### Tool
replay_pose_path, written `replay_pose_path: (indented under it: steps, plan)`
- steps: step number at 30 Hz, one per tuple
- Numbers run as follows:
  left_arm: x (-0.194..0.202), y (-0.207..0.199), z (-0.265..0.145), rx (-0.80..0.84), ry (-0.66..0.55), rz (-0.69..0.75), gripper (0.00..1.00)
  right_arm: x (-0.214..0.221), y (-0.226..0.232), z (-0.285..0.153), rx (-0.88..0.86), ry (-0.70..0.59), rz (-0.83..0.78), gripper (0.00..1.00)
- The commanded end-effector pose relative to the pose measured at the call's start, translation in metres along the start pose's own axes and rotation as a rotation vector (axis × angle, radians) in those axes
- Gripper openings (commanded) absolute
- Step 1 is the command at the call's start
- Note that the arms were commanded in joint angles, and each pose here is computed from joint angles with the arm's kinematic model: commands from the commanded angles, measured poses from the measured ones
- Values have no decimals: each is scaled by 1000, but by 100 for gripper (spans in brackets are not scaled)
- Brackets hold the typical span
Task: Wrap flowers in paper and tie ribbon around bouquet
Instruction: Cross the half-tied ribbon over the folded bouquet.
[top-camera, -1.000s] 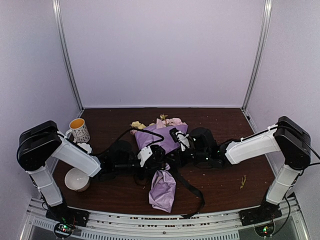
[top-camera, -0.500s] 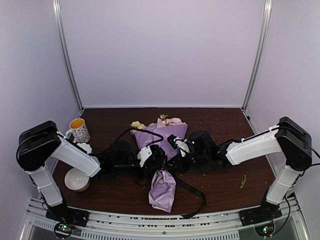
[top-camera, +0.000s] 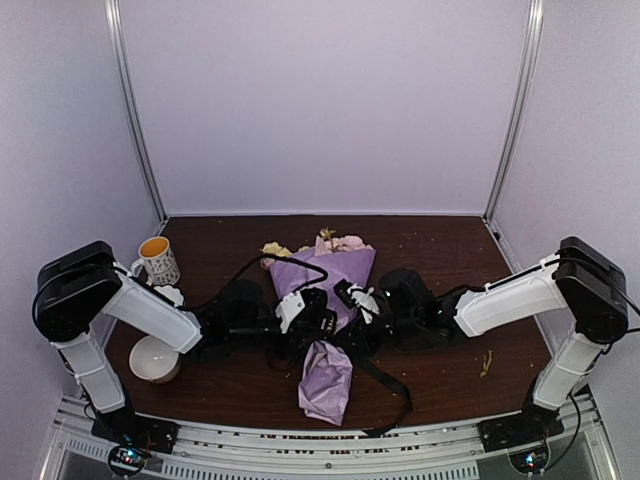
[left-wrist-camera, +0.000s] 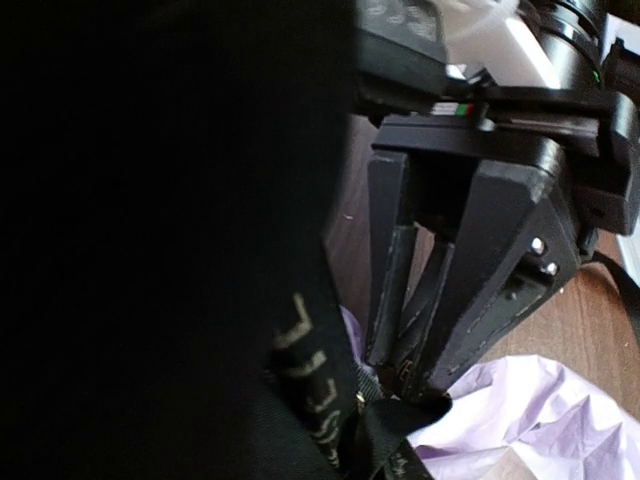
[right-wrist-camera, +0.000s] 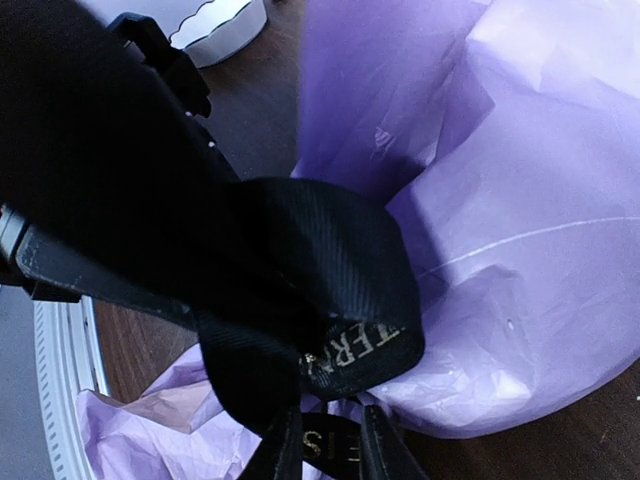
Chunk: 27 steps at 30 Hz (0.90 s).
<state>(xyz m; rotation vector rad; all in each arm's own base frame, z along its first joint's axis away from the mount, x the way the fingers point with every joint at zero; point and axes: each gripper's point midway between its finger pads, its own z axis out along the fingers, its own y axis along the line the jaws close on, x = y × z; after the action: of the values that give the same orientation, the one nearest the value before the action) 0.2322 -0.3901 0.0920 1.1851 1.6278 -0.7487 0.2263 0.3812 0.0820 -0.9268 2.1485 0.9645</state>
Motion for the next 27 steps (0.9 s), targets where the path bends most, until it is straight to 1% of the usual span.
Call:
replay_pose_path:
  steps: [1, 2, 4, 8, 11, 16, 20, 21, 22, 24, 25, 27]
  plan:
    - [-22, 4, 1, -1, -60, 19, 14, -16, 3, -4, 7, -45, -7, 22]
    - [-22, 5, 1, -3, -59, 18, 8, -19, 2, -6, 12, -56, -2, 23]
    - [-21, 5, 1, -5, -58, 19, 0, -27, -4, -11, 30, -87, 18, 27]
    - [-20, 4, 0, -3, -61, 19, 0, -43, -12, -16, 57, -142, 32, 30]
    - [-20, 4, 0, -3, -61, 18, 0, -47, -12, -11, 52, -148, 40, 31]
    - [-19, 4, -1, -2, -57, 18, 0, -53, -17, -2, 58, -161, 72, 27]
    - [-19, 3, -1, -2, -60, 19, 0, -58, -20, 5, 60, -169, 79, 27]
    - [-19, 3, -1, -2, -61, 19, 0, -58, -20, 7, 60, -166, 79, 26]
    - [-19, 4, -1, -2, -61, 18, 0, -59, -20, 8, 58, -167, 80, 23]
    - [-18, 5, -1, -12, -51, 15, 0, -62, -18, 10, 48, -168, 84, 14]
    - [-17, 7, 0, -17, -42, 13, 0, -64, -18, 10, 45, -172, 86, 11]
    - [-15, 7, 0, -19, -33, 12, 0, -63, -19, 9, 49, -173, 89, 9]
